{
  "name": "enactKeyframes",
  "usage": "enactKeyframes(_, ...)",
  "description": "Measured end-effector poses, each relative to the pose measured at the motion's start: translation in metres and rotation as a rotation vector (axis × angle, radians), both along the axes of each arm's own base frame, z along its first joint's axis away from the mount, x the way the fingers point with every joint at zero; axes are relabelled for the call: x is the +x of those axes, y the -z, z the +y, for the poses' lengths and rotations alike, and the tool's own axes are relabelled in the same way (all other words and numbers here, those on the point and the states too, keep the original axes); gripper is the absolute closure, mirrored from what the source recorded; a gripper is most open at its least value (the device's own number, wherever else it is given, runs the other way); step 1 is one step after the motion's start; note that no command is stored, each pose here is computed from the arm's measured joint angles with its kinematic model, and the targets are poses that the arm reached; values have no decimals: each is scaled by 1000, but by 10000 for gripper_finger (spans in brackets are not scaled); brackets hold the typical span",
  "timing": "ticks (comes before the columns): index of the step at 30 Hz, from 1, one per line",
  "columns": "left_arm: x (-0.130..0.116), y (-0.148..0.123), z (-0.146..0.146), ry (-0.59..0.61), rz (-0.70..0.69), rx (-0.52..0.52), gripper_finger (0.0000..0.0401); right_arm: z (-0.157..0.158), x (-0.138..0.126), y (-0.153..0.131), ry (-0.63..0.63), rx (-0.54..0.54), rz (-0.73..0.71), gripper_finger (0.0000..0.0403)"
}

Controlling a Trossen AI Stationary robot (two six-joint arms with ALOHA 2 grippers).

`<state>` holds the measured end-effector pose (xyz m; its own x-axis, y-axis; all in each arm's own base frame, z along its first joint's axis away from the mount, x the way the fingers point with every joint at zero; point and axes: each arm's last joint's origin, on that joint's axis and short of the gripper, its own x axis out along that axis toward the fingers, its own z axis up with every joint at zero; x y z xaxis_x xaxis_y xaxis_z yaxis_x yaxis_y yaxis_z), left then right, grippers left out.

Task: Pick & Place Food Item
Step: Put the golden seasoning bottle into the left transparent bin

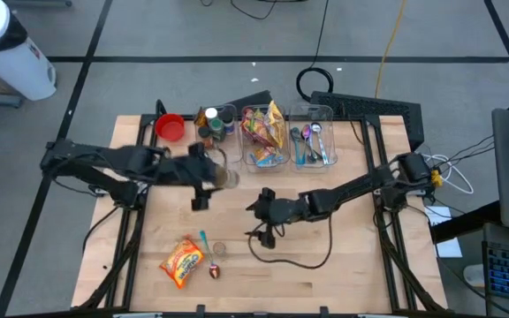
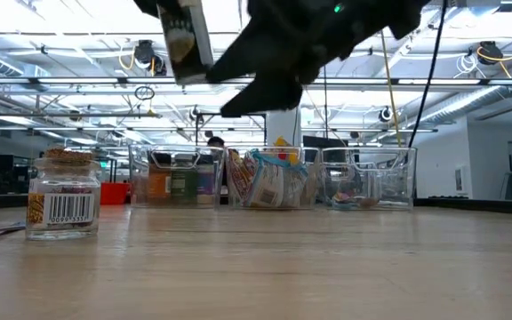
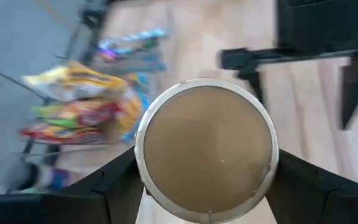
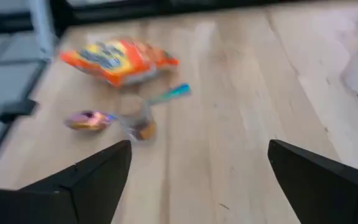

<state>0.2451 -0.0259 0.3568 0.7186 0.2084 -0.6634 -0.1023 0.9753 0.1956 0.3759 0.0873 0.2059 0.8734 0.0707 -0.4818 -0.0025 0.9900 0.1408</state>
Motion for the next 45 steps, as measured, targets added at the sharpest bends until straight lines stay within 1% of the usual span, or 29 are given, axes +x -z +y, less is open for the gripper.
enactKeyframes(3,-14,-10,20,-64,-47,9,128,1,-17,-8,-22,17,-48,35)
enactKeyframes(6,-24,-5,43,-145,-42,-6,128,1,-37,-13,-34,42,-125,33)
enactKeyframes(9,-29,6,68,-225,-7,-30,128,-2,-57,-15,-37,73,-225,34)
enactKeyframes(11,-29,15,84,-261,-11,-57,128,-5,-69,-15,-35,92,-296,35)
enactKeyframes(15,-22,37,112,-291,-4,-133,128,-10,-88,-14,-33,148,-416,33)
enactKeyframes(18,-16,51,131,-333,29,-145,128,-13,-98,-11,-35,162,-462,33)
enactKeyframes(22,-6,69,155,-398,57,-158,128,-14,-103,-11,-36,174,-505,33)
enactKeyframes(26,6,88,172,-401,72,-207,128,-14,-103,-10,-37,173,-502,30)
enactKeyframes(32,15,116,198,-416,104,-287,128,-14,-103,-10,-38,173,-502,33)
enactKeyframes(36,18,133,210,-436,127,-314,128,-14,-103,-10,-38,173,-501,33)
enactKeyframes(40,20,142,221,-439,110,-338,128,-14,-103,-10,-38,172,-498,30)
enactKeyframes(44,21,149,226,-477,115,-354,127,-14,-103,-9,-38,171,-494,31)
enactKeyframes(45,21,150,228,-486,112,-360,120,-14,-103,-9,-38,171,-493,32)
